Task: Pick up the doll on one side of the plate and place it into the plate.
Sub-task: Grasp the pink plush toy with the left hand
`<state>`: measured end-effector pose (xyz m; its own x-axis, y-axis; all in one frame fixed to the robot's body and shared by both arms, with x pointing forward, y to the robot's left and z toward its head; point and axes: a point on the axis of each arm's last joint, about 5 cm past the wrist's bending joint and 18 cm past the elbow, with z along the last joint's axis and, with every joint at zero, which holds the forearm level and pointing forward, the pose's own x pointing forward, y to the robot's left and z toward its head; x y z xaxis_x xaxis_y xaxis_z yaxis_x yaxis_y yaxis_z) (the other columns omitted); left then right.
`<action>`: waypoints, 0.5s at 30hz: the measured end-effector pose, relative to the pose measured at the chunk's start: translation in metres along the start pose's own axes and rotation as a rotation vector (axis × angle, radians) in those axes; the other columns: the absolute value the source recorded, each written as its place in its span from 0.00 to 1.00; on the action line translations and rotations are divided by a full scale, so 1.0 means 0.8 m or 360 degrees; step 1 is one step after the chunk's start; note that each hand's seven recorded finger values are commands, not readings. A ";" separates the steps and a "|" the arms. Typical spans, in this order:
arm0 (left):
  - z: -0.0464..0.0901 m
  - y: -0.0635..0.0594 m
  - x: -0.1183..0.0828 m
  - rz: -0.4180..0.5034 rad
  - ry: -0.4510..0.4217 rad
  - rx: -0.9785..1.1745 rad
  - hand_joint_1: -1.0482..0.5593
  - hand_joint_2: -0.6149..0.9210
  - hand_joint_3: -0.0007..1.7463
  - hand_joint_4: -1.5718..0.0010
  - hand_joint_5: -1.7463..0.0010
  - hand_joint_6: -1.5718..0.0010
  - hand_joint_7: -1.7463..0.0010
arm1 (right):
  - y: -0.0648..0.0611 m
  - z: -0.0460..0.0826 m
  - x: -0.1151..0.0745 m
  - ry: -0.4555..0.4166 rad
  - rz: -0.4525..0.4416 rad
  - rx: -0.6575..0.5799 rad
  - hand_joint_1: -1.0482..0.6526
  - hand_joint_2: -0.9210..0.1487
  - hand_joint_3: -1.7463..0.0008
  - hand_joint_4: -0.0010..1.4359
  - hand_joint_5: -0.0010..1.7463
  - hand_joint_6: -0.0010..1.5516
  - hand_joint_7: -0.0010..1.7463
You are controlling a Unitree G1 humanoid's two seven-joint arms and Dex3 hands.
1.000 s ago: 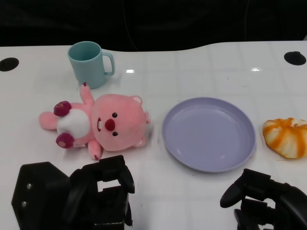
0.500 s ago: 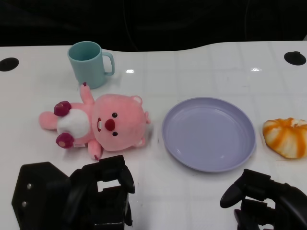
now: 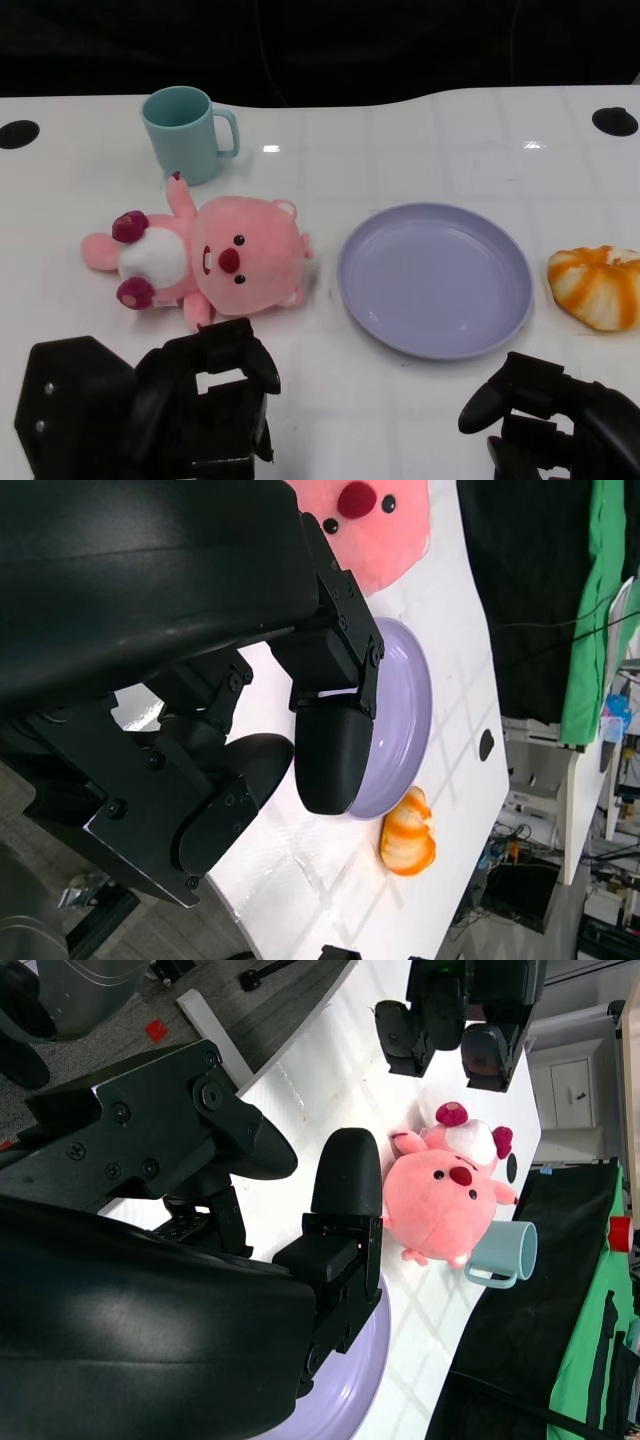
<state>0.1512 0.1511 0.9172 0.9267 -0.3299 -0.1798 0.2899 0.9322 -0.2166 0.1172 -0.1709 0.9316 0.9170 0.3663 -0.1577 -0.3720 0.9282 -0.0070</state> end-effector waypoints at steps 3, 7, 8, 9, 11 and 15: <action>0.001 -0.002 0.000 0.0002 -0.0056 -0.0030 0.61 0.69 0.74 0.47 0.16 0.46 0.41 | 0.000 0.000 0.000 -0.0001 0.0000 -0.0001 0.56 0.25 0.39 0.46 1.00 0.31 0.81; 0.002 -0.002 0.000 0.0014 -0.0135 -0.0037 0.55 0.75 0.63 0.53 0.24 0.51 0.55 | 0.001 0.002 0.000 -0.0011 0.0004 -0.0004 0.57 0.25 0.39 0.46 1.00 0.31 0.81; 0.002 -0.001 0.000 0.0016 -0.0164 -0.0030 0.53 0.77 0.58 0.54 0.27 0.52 0.60 | 0.001 0.002 0.000 -0.0012 0.0006 -0.0004 0.57 0.25 0.39 0.46 1.00 0.31 0.81; 0.003 0.000 0.000 0.0013 -0.0191 -0.0016 0.51 0.79 0.54 0.54 0.29 0.51 0.63 | 0.002 0.002 0.000 -0.0012 0.0007 -0.0006 0.57 0.25 0.39 0.46 1.00 0.31 0.81; 0.003 0.003 -0.001 0.0007 -0.0224 0.0041 0.48 0.85 0.42 0.57 0.36 0.50 0.75 | 0.003 0.002 0.000 -0.0010 0.0015 -0.0007 0.57 0.25 0.39 0.46 1.00 0.31 0.81; 0.007 0.011 -0.003 0.0022 -0.0262 0.0164 0.44 0.93 0.25 0.64 0.46 0.52 0.88 | 0.006 0.002 0.001 -0.0010 0.0030 -0.0012 0.56 0.26 0.38 0.47 1.00 0.31 0.81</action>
<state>0.1527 0.1610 0.9211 0.9549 -0.2962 -0.0207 0.2921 0.9495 -0.1146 0.1165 -0.1660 0.9332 0.9109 0.3839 -0.1513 -0.3900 0.9208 -0.0113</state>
